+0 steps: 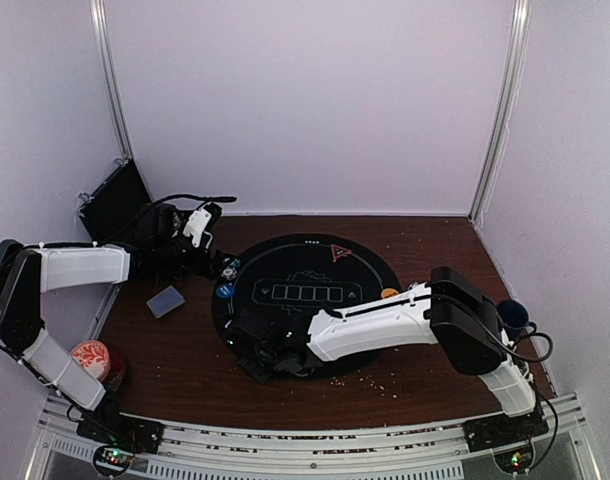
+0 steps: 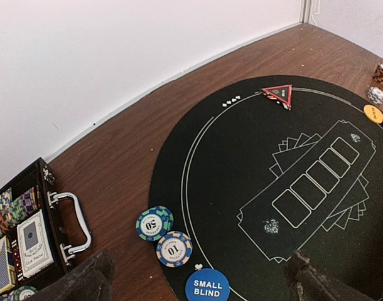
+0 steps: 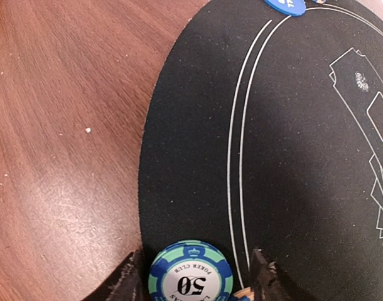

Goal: Distribute texas hold em gaming equipment
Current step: Place the poker chips pile in the dealer area.

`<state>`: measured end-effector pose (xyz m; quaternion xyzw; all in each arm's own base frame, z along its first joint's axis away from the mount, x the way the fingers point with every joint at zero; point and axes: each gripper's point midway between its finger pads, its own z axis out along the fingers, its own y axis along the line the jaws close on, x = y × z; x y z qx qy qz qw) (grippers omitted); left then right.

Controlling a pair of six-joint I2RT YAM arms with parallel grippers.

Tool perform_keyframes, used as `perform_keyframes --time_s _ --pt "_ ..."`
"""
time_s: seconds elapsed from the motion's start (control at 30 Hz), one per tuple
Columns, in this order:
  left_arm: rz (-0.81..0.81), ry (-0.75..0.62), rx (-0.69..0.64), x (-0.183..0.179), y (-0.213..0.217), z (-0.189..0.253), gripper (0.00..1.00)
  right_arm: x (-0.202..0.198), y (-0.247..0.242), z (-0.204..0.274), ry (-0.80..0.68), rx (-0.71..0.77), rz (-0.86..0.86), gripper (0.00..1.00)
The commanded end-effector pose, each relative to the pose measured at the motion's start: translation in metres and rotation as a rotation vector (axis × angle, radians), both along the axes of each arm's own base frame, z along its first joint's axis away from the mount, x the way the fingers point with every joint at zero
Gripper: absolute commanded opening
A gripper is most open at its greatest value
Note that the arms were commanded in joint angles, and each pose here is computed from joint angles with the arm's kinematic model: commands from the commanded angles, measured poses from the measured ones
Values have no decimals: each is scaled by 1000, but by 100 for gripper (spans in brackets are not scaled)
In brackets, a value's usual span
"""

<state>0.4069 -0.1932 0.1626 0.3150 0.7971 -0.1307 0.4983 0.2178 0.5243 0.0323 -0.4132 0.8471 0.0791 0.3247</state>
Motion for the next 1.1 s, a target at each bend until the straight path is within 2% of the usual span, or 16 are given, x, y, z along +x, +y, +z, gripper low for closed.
perform_keyframes --time_s 0.0,0.17,0.37,1.07 --pt "-4 -28 -23 5 -1 7 98 0 -8 -1 -18 -30 -11 66" --pt "-4 -27 -23 4 -1 7 98 3 -12 5 -27 -27 -31 85" --pt "-6 -28 -25 4 -1 7 98 0 -15 7 17 -15 -20 99" --pt "-13 -26 -26 4 -2 7 98 -11 -37 -10 130 -36 9 99"
